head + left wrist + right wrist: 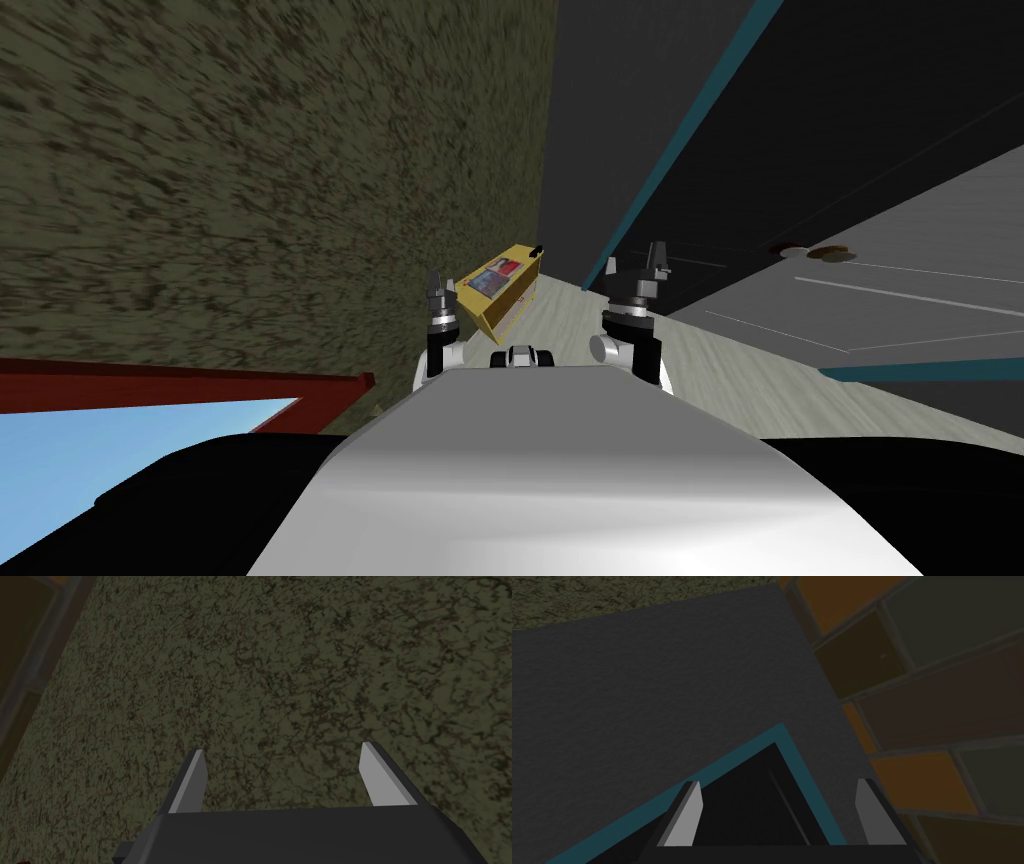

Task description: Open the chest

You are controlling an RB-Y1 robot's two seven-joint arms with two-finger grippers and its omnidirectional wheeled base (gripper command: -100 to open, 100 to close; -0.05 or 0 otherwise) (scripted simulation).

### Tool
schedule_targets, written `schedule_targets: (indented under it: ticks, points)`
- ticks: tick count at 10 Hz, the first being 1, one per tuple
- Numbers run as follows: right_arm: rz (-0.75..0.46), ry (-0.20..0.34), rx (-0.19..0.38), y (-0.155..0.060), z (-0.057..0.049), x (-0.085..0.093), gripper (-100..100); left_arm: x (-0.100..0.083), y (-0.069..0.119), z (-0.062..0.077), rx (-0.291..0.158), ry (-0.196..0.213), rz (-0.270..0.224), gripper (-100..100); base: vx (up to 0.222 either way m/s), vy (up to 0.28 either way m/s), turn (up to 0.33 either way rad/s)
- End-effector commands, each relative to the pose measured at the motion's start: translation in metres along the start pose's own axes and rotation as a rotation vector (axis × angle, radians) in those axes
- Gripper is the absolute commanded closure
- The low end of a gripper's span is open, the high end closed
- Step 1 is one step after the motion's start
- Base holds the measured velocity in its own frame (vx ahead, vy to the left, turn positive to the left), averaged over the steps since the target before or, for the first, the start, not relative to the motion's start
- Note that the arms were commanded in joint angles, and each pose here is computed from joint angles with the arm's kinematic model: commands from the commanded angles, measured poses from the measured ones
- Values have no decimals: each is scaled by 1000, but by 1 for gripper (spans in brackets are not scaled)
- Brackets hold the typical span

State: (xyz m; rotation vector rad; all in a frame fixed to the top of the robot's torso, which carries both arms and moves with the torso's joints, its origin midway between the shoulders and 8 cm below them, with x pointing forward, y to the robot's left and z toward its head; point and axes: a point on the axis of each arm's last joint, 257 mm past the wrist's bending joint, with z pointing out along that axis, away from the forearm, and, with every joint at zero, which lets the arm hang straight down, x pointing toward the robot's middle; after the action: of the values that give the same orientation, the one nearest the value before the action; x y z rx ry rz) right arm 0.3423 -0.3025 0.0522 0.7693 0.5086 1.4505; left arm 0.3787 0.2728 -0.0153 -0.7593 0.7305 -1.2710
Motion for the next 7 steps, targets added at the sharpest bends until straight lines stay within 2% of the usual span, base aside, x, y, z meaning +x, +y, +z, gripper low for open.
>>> schedule_targets:
  ticks: [1, 4, 7]
  points:
    - [0, 0, 1, 0, 0, 0, 0, 1, 7, -2, -14, 39, 29, -100, 35, -51, 32]
    - [0, 0, 1, 0, 0, 0, 0, -3, 22, -5, -46, 81, 70, -100, 75, -74, 42]
    - [0, 0, 1, 0, 0, 0, 0, -12, 43, -9, -92, 101, 107, -100, 116, -112, 64]
